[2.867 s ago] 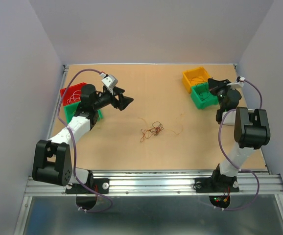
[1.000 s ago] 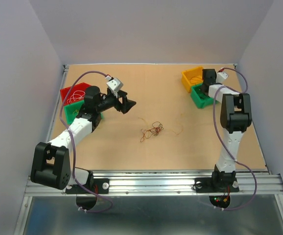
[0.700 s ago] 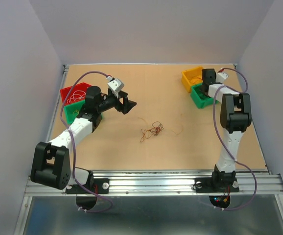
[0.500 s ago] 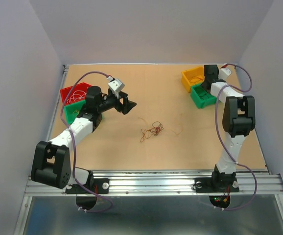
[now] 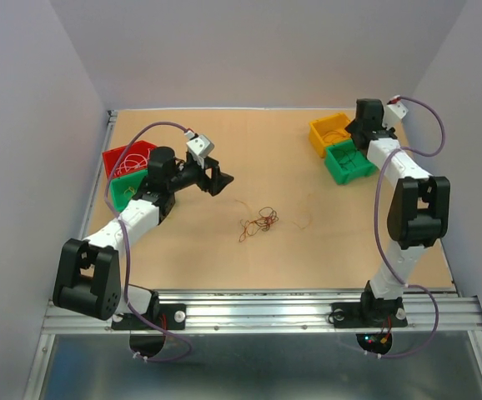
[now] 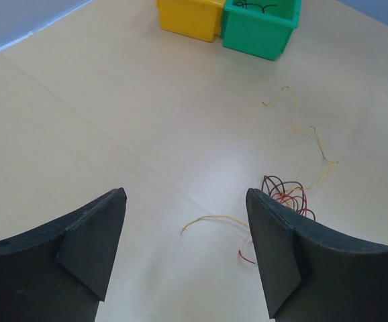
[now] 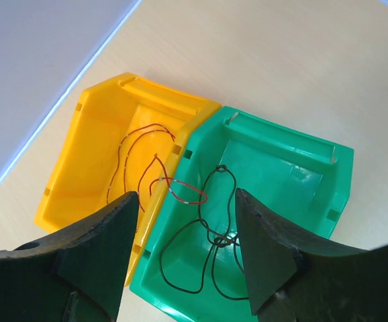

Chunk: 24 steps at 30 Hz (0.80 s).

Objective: Untangle the cables

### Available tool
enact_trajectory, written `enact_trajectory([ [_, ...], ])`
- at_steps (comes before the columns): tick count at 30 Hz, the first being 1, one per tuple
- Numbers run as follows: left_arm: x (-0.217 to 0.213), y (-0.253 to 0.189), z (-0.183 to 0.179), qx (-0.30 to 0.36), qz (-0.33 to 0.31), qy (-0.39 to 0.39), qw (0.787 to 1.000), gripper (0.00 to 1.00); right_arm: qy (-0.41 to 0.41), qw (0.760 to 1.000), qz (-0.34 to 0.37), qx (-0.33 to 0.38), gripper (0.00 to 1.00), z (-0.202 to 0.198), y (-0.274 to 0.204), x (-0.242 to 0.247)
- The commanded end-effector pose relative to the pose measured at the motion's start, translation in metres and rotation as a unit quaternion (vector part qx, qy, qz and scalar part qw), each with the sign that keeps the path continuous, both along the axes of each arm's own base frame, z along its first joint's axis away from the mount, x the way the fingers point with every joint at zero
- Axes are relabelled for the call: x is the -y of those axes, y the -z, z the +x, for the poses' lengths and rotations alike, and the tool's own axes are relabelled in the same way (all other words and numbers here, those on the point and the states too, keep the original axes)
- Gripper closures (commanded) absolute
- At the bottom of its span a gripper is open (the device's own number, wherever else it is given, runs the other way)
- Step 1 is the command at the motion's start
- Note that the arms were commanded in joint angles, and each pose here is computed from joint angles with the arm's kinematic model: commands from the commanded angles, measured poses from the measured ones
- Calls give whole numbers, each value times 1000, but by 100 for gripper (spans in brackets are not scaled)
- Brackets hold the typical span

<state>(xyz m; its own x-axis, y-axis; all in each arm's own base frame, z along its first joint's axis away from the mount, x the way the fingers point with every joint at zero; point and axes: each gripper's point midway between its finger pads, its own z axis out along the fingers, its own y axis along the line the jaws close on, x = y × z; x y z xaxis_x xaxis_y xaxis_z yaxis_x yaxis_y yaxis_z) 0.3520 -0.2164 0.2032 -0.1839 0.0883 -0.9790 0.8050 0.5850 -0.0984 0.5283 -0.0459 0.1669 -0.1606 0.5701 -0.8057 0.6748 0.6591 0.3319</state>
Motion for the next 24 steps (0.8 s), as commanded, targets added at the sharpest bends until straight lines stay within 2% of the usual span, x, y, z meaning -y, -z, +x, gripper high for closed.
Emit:
enact_trajectory([
  [1, 5, -24, 8, 39, -4, 5, 999, 17, -27, 999, -9, 19, 35, -2, -26, -6],
  [3, 5, -24, 9, 39, -3, 4, 999, 17, -44, 999, -4, 16, 36, 6, -23, -11],
  [5, 5, -23, 9, 38, -2, 4, 999, 17, -44, 999, 0, 15, 42, 9, -20, -12],
  [9, 5, -22, 9, 37, -1, 4, 999, 17, -49, 999, -1, 2, 43, 15, -5, -14],
  [13, 6, -22, 10, 35, 0, 5, 999, 17, -56, 998, -5, -11, 49, 22, 7, -16],
  [16, 6, -21, 9, 35, 1, 7, 999, 17, -58, 998, -8, -18, 51, 30, 16, -17],
  [19, 7, -21, 10, 37, 3, 7, 999, 17, -56, 998, -9, -18, 63, 36, 20, -17],
  [20, 7, -19, 10, 34, 3, 7, 999, 17, -54, 998, -9, -16, 73, 37, 19, -16],
  [21, 7, -19, 10, 34, 4, 7, 999, 17, -54, 998, -8, -14, 79, 40, 19, -16],
  [22, 7, -18, 12, 33, 5, 6, 999, 17, -54, 998, -9, -12, 92, 41, 18, -16],
  [24, 8, -16, 12, 30, 6, 7, 1000, 17, -57, 998, -10, -10, 99, 44, 16, -16],
])
